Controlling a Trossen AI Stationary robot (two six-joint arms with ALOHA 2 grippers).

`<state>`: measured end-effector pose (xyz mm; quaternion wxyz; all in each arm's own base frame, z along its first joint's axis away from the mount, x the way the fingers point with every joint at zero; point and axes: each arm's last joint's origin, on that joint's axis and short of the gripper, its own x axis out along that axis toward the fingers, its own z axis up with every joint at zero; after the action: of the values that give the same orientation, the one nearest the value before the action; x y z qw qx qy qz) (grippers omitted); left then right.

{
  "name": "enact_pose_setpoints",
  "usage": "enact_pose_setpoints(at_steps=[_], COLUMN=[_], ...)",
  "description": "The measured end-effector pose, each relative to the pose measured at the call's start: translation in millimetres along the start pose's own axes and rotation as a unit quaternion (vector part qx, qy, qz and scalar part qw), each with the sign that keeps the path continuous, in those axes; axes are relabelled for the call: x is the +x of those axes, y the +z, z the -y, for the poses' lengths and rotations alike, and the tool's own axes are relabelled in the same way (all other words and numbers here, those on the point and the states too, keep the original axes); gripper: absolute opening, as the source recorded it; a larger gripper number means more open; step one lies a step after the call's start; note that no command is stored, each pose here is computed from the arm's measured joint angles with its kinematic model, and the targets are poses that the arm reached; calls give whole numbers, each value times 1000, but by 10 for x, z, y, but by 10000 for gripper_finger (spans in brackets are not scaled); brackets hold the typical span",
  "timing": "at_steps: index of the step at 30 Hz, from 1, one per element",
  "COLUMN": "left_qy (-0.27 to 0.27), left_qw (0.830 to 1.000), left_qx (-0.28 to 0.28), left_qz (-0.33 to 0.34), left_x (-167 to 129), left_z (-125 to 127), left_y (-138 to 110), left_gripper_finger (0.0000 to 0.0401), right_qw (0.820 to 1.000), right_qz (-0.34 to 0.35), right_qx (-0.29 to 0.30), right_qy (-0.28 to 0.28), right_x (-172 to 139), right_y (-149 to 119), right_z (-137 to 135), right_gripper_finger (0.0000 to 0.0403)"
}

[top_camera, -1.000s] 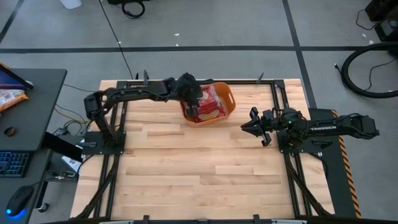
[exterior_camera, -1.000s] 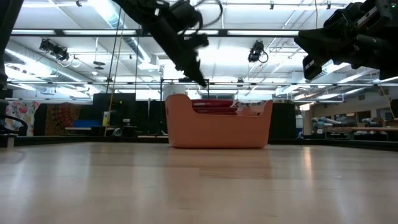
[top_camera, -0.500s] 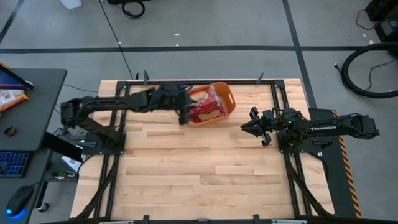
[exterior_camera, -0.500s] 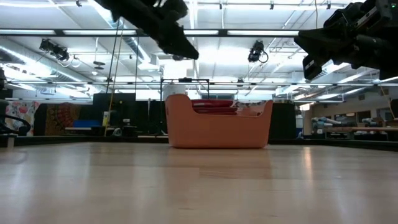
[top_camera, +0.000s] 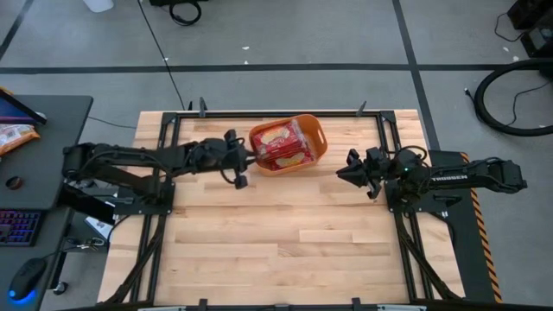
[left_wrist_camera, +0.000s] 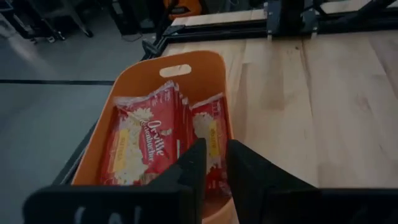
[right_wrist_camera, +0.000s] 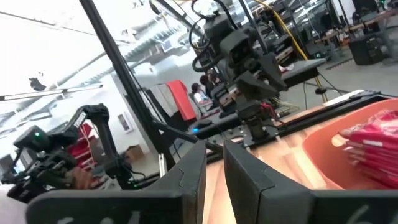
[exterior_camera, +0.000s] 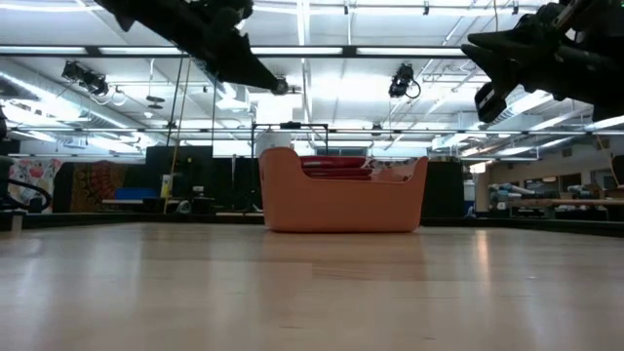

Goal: Sort popcorn bags into baskets
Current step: Return to Home Position

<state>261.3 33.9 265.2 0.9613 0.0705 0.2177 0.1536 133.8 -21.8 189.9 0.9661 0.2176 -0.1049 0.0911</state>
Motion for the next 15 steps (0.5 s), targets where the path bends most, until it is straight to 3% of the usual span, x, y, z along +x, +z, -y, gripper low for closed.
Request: enact_pose_setpoints(at_steps=[15], left_qy=[4], left_qw=[998], left_qx=[-44], left_qz=[36], left_x=[-292], left_z=[143], left_y=[-409], left_gripper_finger=[66], right_qw=[1000], right_qz=[3], right_qx=[0], right_qy=[5], right_x=[-11], right_y=[2], right_z=[-23], right_gripper_finger=[61])
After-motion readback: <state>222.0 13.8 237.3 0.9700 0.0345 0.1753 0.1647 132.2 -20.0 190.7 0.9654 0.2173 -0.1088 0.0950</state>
